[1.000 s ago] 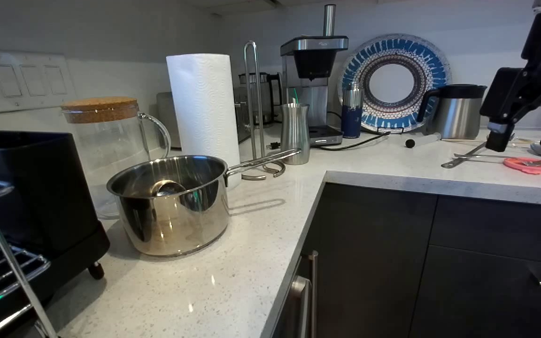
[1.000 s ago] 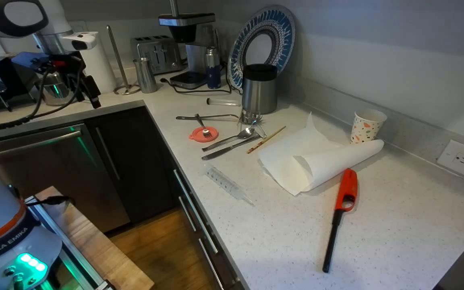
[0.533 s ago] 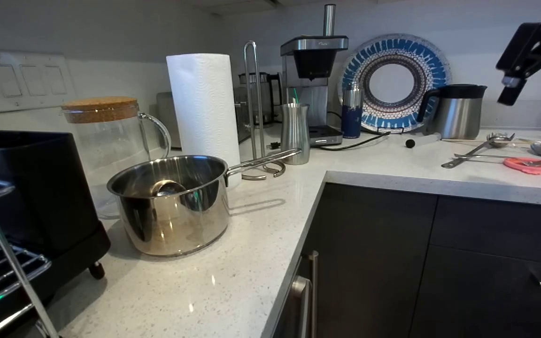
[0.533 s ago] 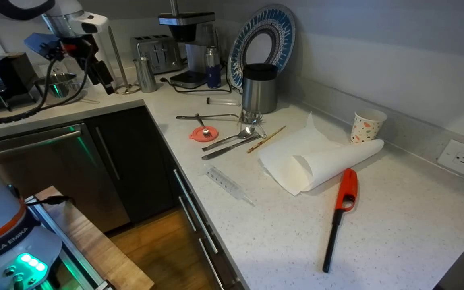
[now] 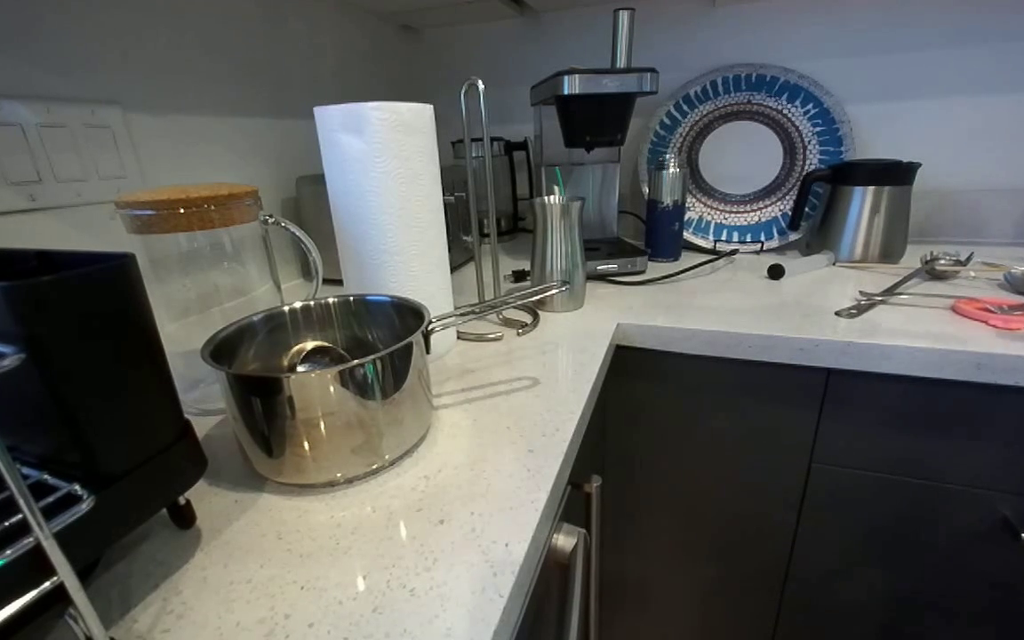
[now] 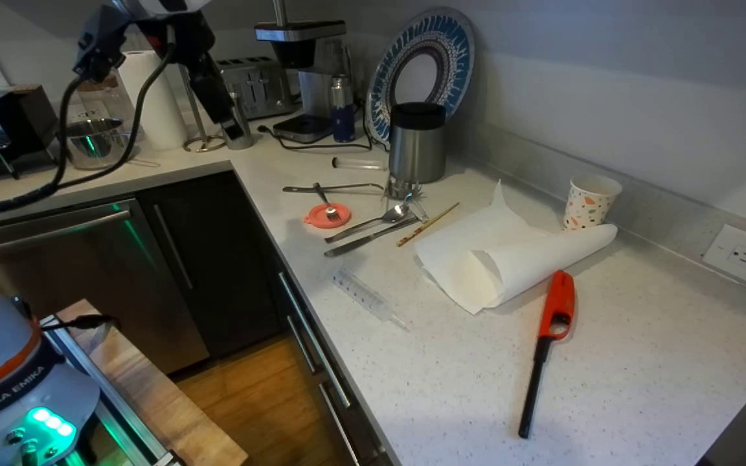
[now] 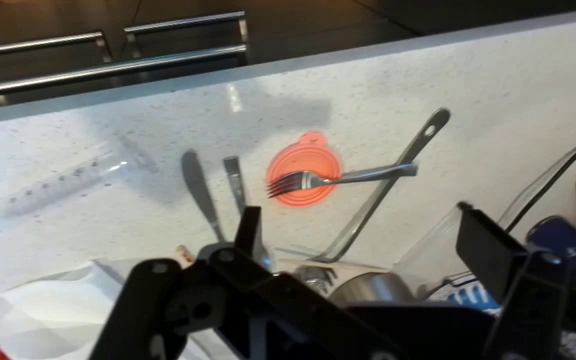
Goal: Pick up the large syringe and move it to the left of the counter top
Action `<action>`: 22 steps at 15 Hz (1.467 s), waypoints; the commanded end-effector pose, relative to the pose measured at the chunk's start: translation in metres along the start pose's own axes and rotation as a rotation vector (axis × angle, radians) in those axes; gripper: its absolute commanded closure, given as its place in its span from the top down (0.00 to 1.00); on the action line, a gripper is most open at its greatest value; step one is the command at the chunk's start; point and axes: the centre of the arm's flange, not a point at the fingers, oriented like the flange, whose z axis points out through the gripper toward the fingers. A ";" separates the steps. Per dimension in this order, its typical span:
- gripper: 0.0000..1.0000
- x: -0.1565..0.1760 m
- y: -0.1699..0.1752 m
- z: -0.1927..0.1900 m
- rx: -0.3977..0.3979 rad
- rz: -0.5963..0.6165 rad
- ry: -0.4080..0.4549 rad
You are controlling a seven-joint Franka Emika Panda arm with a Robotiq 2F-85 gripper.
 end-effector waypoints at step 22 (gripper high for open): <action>1.00 0.070 0.115 0.066 -0.168 0.841 0.067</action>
